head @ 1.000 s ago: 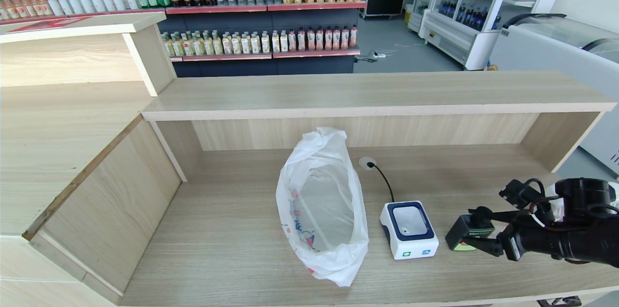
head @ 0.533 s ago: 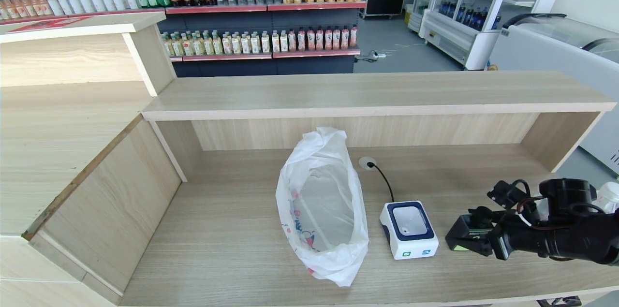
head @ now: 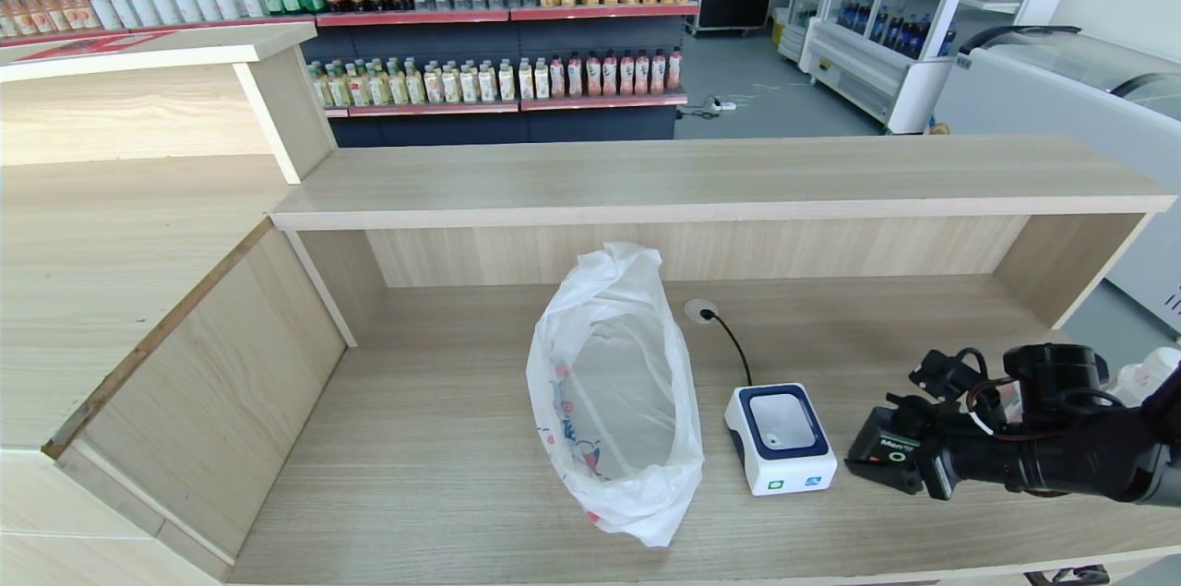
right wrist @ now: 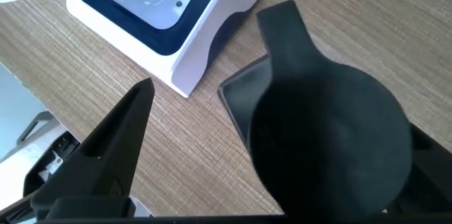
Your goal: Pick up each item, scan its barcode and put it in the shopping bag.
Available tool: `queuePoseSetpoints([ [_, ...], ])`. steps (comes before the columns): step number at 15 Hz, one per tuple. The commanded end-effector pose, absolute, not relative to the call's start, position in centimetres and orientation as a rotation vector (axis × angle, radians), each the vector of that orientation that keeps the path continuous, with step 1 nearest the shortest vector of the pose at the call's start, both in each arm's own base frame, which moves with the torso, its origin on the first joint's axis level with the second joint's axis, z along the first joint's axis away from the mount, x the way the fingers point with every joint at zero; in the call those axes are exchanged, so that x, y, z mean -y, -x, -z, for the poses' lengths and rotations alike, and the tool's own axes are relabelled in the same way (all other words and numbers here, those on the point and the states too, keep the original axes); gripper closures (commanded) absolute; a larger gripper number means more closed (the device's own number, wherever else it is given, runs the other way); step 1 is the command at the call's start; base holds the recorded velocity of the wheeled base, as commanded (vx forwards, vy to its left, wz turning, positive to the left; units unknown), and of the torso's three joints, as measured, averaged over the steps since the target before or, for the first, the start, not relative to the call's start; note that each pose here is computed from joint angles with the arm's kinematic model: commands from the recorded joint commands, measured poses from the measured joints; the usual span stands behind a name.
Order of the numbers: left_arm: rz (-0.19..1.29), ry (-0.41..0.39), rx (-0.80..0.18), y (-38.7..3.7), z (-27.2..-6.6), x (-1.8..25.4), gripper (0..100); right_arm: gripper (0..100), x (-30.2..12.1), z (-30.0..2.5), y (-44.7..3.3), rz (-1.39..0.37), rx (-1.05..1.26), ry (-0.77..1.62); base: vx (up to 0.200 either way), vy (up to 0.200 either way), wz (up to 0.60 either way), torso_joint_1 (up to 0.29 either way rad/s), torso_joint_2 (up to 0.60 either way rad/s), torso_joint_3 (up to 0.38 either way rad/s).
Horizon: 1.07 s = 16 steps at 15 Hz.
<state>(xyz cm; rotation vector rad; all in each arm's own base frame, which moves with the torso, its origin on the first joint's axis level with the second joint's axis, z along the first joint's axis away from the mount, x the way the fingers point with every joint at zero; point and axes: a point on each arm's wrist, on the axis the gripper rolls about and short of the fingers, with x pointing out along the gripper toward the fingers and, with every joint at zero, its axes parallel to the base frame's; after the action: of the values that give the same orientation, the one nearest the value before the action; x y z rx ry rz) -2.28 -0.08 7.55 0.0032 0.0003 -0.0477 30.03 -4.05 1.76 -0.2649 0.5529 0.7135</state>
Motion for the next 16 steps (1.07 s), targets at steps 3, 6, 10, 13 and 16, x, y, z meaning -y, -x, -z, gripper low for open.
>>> queuePoseSetpoints([
  [3, 0.048, -0.003, -0.001, 2.3, -7.6, 0.1, 0, 100, 4.1, -1.3, -30.2, -0.719, -0.557, 0.27, 0.0, 0.0, 0.0, 0.0, 0.0, 0.0],
  [6, 0.048, -0.003, -0.001, 2.3, -7.6, 0.1, 0, 100, 4.2, -1.0, -30.2, -0.72, -0.564, 0.275, 0.0, 0.0, 0.0, 0.0, 0.0, 0.0],
  [10, 0.048, -0.003, -0.001, 2.3, -7.6, 0.1, 0, 100, 4.6, -1.0, -30.2, -0.705, -0.564, 0.29, 0.0, 0.0, 0.0, 0.0, 0.0, 0.0],
  [13, 0.048, -0.003, -0.001, 2.3, -7.6, 0.1, 0, 100, 4.5, -4.6, -29.7, -0.688, -0.461, 0.371, 0.0, 0.0, 0.0, 0.0, 0.0, 0.0],
  [16, 0.048, -0.003, 0.0, 2.3, -7.5, 0.1, 0, 100, 2.7, -11.5, -28.3, -0.701, -0.214, 0.526, 0.0, 0.0, 0.0, 0.0, 0.0, 0.0],
])
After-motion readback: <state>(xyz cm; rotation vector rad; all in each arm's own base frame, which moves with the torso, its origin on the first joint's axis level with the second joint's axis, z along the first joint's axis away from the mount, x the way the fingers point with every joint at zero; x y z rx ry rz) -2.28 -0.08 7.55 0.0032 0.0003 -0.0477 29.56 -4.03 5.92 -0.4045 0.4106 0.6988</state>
